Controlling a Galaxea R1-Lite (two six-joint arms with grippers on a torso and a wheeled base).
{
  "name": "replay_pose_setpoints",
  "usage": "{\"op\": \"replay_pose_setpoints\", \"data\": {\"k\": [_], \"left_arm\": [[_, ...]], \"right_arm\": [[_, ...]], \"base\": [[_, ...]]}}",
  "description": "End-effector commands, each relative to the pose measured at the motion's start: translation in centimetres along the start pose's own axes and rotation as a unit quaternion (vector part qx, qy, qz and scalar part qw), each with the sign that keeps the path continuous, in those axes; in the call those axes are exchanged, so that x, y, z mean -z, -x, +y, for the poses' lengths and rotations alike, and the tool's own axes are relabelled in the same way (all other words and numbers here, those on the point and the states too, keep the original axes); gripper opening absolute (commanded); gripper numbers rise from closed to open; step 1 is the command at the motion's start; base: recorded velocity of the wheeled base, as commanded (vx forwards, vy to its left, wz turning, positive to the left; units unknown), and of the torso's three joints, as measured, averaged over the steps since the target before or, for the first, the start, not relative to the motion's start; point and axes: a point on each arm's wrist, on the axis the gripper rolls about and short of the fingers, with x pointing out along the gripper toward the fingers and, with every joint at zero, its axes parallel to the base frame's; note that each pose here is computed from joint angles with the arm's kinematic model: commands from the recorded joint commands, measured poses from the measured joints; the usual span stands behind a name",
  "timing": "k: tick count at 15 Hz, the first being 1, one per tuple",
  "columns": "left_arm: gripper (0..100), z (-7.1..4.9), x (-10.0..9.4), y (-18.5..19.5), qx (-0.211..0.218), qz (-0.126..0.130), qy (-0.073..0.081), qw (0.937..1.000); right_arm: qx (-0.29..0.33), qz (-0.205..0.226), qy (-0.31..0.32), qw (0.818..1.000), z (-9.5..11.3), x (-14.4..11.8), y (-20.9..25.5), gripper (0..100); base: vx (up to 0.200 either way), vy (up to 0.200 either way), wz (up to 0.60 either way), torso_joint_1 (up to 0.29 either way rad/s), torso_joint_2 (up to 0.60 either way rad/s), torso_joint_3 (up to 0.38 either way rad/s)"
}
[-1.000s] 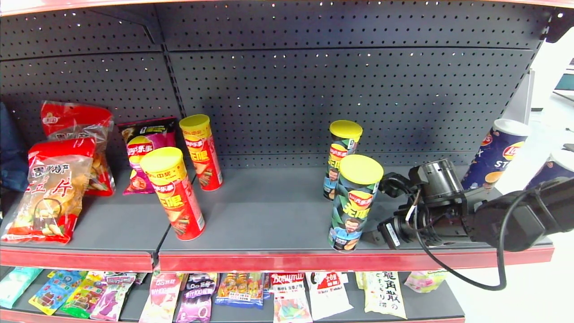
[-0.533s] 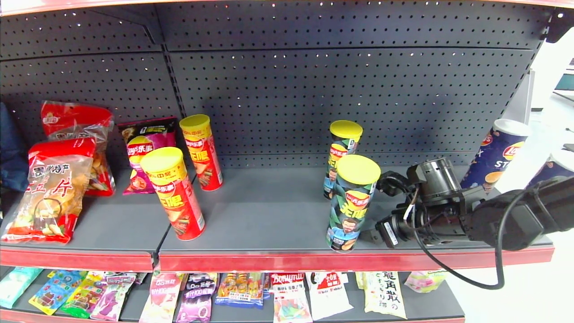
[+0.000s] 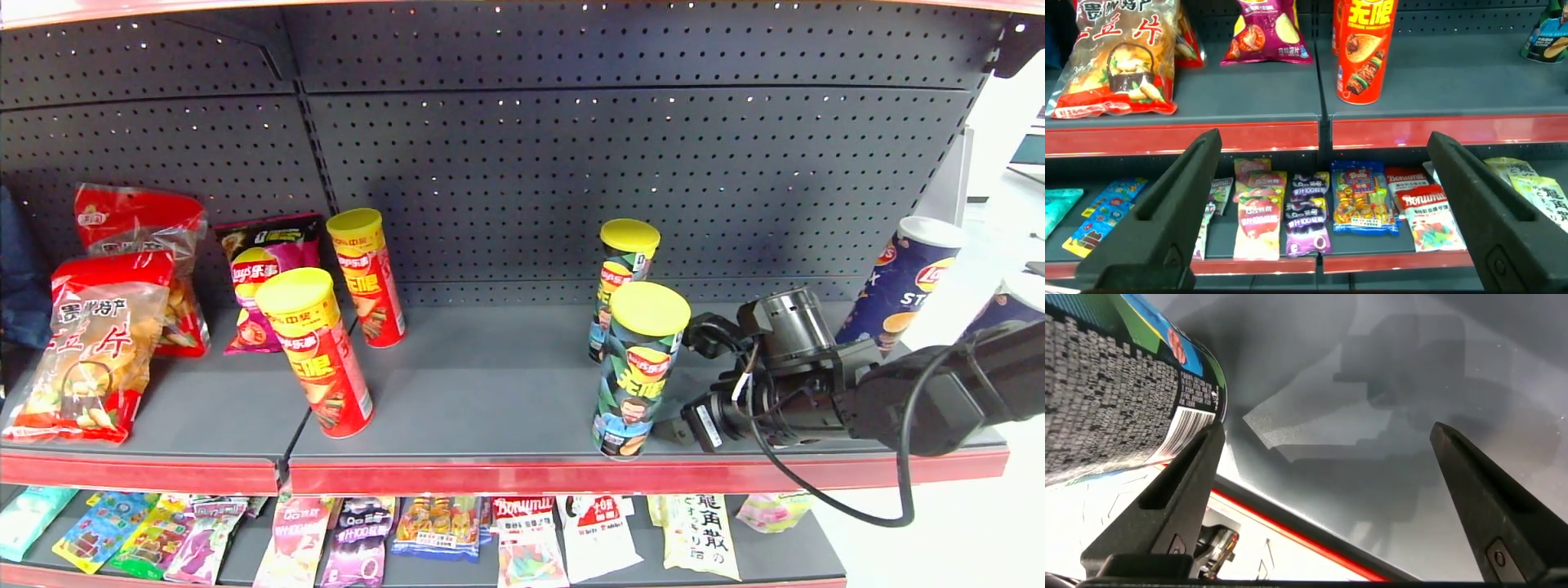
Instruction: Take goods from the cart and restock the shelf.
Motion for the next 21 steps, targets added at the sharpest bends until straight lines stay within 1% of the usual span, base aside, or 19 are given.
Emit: {"op": "replay_pose_setpoints", "data": {"k": [1, 2, 3, 6, 7, 8, 10, 12, 13, 14, 15, 16, 17, 18, 19, 20, 21], "left_arm": [[100, 0.0, 0.0, 0.0, 0.000, 0.000, 0.000, 1.0000], [100, 0.0, 0.0, 0.0, 0.000, 0.000, 0.000, 1.0000], [100, 0.0, 0.0, 0.0, 0.000, 0.000, 0.000, 1.0000], [100, 0.0, 0.0, 0.0, -0.001, 0.000, 0.000, 1.0000], [100, 0.0, 0.0, 0.0, 0.000, 0.000, 0.000, 1.0000], [100, 0.0, 0.0, 0.0, 0.000, 0.000, 0.000, 1.0000], [100, 0.0, 0.0, 0.0, 0.000, 0.000, 0.000, 1.0000], [100, 0.0, 0.0, 0.0, 0.000, 0.000, 0.000, 1.0000], [100, 0.0, 0.0, 0.0, 0.000, 0.000, 0.000, 1.0000], [100, 0.0, 0.0, 0.0, -0.001, 0.000, 0.000, 1.0000], [100, 0.0, 0.0, 0.0, 0.000, 0.000, 0.000, 1.0000], [100, 0.0, 0.0, 0.0, 0.000, 0.000, 0.000, 1.0000], [100, 0.0, 0.0, 0.0, -0.001, 0.000, 0.000, 1.0000], [100, 0.0, 0.0, 0.0, 0.000, 0.000, 0.000, 1.0000], [100, 0.0, 0.0, 0.0, 0.000, 0.000, 0.000, 1.0000], [100, 0.0, 0.0, 0.0, 0.000, 0.000, 0.000, 1.0000], [100, 0.0, 0.0, 0.0, 0.000, 0.000, 0.000, 1.0000]], "right_arm": [[0.001, 0.000, -0.001, 1.000, -0.1, 0.0, 0.1, 100], [0.005, -0.005, -0.004, 1.000, -0.3, 0.0, 0.7, 100], [0.011, -0.020, -0.007, 1.000, -0.5, 0.0, 2.2, 100], [0.036, -0.058, -0.010, 0.998, -0.4, 1.2, 7.1, 100], [0.042, -0.086, -0.008, 0.995, 0.0, 2.6, 10.4, 100], [0.044, -0.104, -0.005, 0.994, 0.4, 4.5, 12.8, 100], [0.063, -0.139, -0.003, 0.988, 0.6, 8.6, 16.4, 100], [0.108, -0.185, 0.003, 0.977, 0.4, 13.0, 19.4, 100], [0.133, -0.220, 0.010, 0.966, 0.8, 15.5, 20.7, 100], [0.146, -0.245, 0.007, 0.958, 1.4, 17.2, 21.2, 100], [0.157, -0.273, -0.004, 0.949, 1.9, 18.3, 21.7, 100], [0.175, -0.310, -0.027, 0.934, 2.4, 19.2, 22.4, 100], [0.187, -0.327, -0.038, 0.925, 2.6, 19.7, 22.7, 100], [0.208, -0.341, -0.049, 0.915, 3.1, 21.1, 22.4, 100], [0.217, -0.356, -0.049, 0.908, 3.5, 21.9, 22.4, 100], [0.218, -0.385, -0.049, 0.895, 4.2, 23.4, 22.3, 100], [0.217, -0.382, -0.059, 0.897, 4.6, 24.9, 21.7, 100]], "base": [[0.000, 0.000, 0.00, 0.000, 0.00, 0.000], [0.000, 0.000, 0.00, 0.000, 0.00, 0.000], [0.000, 0.000, 0.00, 0.000, 0.00, 0.000], [0.000, 0.000, 0.00, 0.000, 0.00, 0.000], [0.000, 0.000, 0.00, 0.000, 0.00, 0.000], [0.000, 0.000, 0.00, 0.000, 0.00, 0.000], [0.000, 0.000, 0.00, 0.000, 0.00, 0.000], [0.000, 0.000, 0.00, 0.000, 0.00, 0.000], [0.000, 0.000, 0.00, 0.000, 0.00, 0.000], [0.000, 0.000, 0.00, 0.000, 0.00, 0.000], [0.000, 0.000, 0.00, 0.000, 0.00, 0.000], [0.000, 0.000, 0.00, 0.000, 0.00, 0.000], [0.000, 0.000, 0.00, 0.000, 0.00, 0.000], [0.000, 0.000, 0.00, 0.000, 0.00, 0.000], [0.000, 0.000, 0.00, 0.000, 0.00, 0.000], [0.000, 0.000, 0.00, 0.000, 0.00, 0.000], [0.000, 0.000, 0.00, 0.000, 0.00, 0.000]]}}
